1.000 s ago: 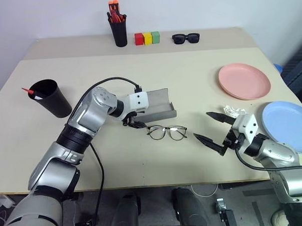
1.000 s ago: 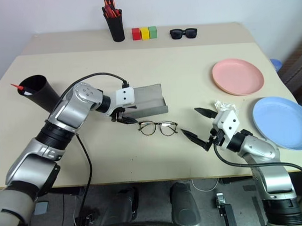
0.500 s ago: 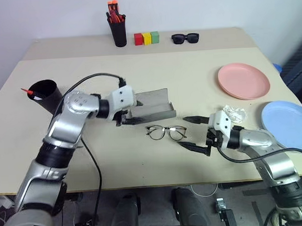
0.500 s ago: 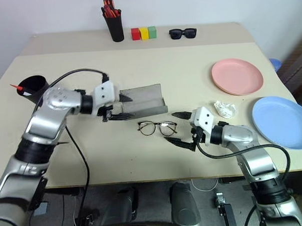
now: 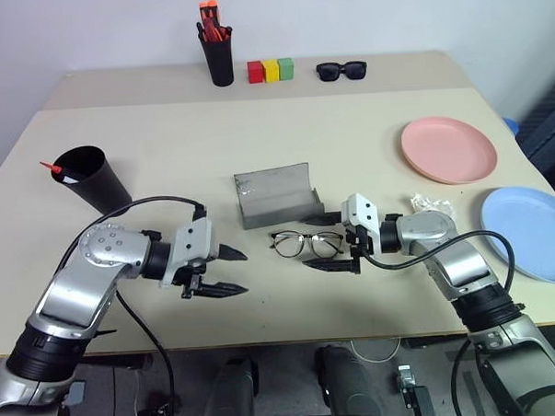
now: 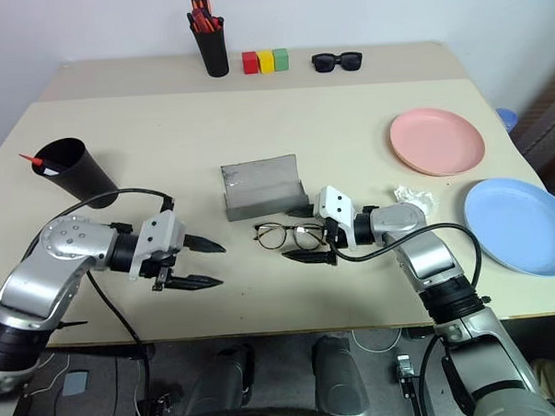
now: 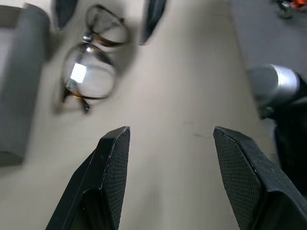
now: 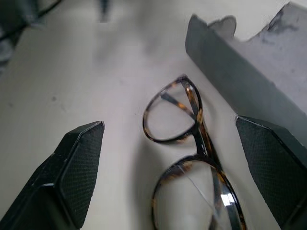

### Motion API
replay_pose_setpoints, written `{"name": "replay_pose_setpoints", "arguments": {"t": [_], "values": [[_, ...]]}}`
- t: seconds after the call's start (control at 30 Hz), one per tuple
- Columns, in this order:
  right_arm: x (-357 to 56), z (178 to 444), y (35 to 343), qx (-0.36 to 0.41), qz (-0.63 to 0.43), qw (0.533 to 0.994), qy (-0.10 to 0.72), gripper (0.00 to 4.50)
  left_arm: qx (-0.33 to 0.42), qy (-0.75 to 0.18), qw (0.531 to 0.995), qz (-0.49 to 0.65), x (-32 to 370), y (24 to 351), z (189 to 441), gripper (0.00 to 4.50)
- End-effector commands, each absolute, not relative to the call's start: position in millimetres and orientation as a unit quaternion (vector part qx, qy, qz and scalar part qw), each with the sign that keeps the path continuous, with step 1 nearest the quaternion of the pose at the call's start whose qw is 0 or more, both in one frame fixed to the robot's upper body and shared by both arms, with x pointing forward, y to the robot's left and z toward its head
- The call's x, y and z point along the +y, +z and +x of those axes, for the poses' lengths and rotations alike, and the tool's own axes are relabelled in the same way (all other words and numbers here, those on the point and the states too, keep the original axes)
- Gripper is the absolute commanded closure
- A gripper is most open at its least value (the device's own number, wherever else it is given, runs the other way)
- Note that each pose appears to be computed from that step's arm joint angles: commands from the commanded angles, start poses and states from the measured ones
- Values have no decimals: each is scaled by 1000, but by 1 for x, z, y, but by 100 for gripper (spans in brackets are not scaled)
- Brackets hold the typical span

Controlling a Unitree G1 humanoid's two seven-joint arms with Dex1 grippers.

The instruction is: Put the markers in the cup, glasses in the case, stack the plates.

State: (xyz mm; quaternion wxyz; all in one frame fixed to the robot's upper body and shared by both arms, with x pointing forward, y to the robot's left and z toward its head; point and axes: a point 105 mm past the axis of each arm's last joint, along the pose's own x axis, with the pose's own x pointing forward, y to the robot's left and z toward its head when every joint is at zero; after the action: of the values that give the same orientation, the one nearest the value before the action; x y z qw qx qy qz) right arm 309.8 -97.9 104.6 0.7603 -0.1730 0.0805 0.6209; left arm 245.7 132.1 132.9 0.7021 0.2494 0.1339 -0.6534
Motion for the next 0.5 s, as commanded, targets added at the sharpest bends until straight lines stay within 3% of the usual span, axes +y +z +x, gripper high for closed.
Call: {"name": "replay_pose_setpoints", "arguments": {"t": [0.03, 0.33, 0.5], "values": [[-96, 313, 113, 67, -194, 749, 629, 0, 96, -647, 705, 275, 136, 148, 239, 171], [-101, 319, 114, 71, -208, 749, 625, 0, 47, -583, 776, 237, 157, 148, 226, 171], [-99, 321, 114, 69, -210, 746, 628, 0, 84, -585, 786, 183, 172, 144, 209, 171]]}}
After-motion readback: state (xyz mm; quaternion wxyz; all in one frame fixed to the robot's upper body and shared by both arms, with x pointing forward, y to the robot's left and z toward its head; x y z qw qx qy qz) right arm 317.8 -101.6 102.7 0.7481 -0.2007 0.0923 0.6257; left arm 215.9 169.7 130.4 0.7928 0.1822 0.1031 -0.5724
